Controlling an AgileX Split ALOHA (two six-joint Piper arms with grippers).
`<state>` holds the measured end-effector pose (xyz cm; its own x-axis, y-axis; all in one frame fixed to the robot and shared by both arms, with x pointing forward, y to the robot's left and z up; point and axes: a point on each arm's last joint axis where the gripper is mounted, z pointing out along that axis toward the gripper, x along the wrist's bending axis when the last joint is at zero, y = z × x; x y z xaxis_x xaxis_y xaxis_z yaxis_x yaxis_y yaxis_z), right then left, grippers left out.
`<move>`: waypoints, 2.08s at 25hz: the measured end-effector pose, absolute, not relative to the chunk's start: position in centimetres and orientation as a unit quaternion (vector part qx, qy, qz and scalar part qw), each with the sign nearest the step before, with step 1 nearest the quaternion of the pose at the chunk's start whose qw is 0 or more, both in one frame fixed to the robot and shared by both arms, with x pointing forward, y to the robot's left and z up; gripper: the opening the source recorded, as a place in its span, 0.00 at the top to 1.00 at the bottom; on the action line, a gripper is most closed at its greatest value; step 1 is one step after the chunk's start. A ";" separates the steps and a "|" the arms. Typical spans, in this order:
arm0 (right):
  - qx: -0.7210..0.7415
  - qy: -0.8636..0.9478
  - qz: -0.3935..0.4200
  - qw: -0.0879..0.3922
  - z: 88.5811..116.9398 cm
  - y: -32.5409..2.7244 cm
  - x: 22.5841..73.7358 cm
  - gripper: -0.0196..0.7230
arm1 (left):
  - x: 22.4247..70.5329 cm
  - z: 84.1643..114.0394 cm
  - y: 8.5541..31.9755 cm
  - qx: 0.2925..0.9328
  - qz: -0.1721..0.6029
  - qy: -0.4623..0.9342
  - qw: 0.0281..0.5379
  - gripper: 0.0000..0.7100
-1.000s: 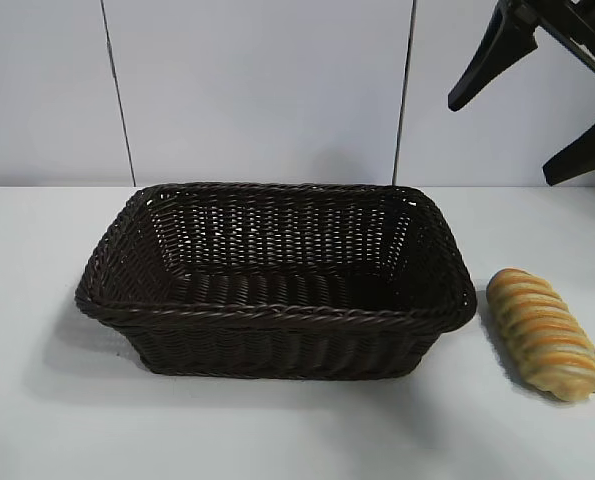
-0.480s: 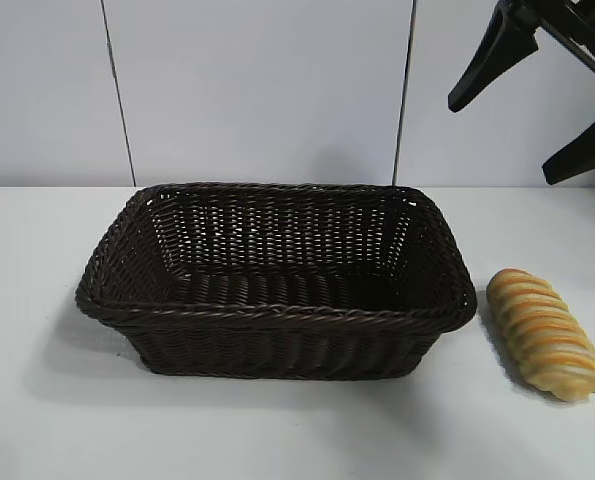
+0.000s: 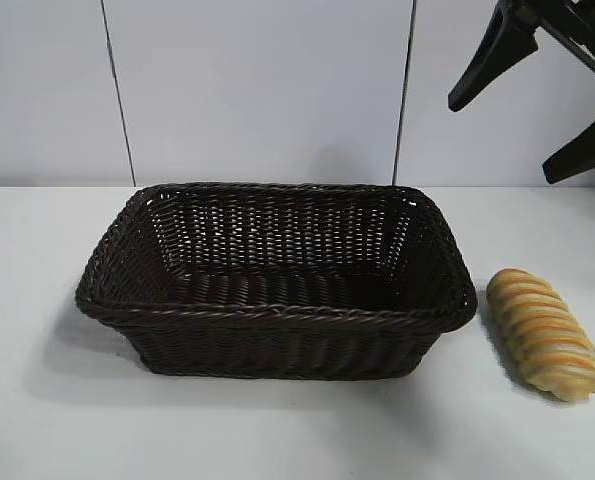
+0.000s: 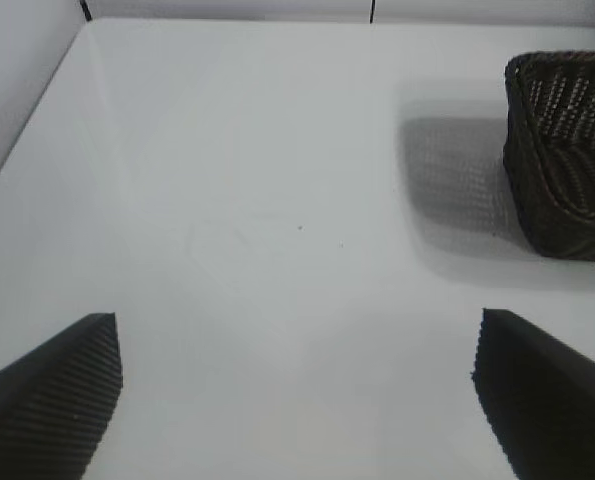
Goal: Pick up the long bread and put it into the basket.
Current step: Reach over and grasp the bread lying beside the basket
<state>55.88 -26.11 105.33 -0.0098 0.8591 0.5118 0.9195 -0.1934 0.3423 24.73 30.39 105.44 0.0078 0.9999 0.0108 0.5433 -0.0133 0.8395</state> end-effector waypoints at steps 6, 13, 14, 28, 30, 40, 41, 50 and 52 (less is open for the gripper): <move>-0.699 -0.644 -0.309 0.035 105.2 -26.3 55.8 0.04 | 24.6 105.4 30.4 0.625 0.341 0.616 0.338 0.03; -0.692 -0.664 -0.283 0.012 104.8 -26.8 55.7 0.04 | 23.0 105.4 30.5 0.606 0.372 0.597 0.372 0.03; -0.690 -0.669 -0.276 0.007 104.8 -27.0 55.7 0.04 | 23.0 105.4 30.5 0.606 0.372 0.597 0.371 0.03; -0.667 -0.723 -0.158 -0.082 103.0 -29.3 56.0 0.04 | 23.1 104.2 30.7 0.618 0.359 0.611 0.340 0.03; -0.670 -0.725 -0.146 -0.070 101.7 -29.3 56.6 0.04 | 23.1 104.2 30.7 0.618 0.359 0.611 0.340 0.03; -0.678 -0.724 -0.118 -0.043 96.8 -29.5 58.6 0.08 | 23.1 104.2 30.7 0.618 0.359 0.611 0.340 0.03; -0.678 -0.725 -0.116 -0.042 96.3 -29.5 58.8 0.08 | 23.1 104.2 30.7 0.618 0.359 0.611 0.340 0.03; -0.680 -0.725 -0.106 -0.024 92.6 -29.4 59.6 0.08 | 23.1 104.2 30.7 0.618 0.359 0.611 0.339 0.03; -0.681 -0.725 -0.103 -0.021 92.0 -29.4 59.7 0.11 | 23.1 104.2 30.7 0.618 0.359 0.611 0.339 0.03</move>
<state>59.68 -29.40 91.96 -0.0723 0.9913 0.1098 0.9826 0.0520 0.1783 23.12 30.66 104.22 -0.0046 0.9995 0.0299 0.5115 -0.0234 0.8590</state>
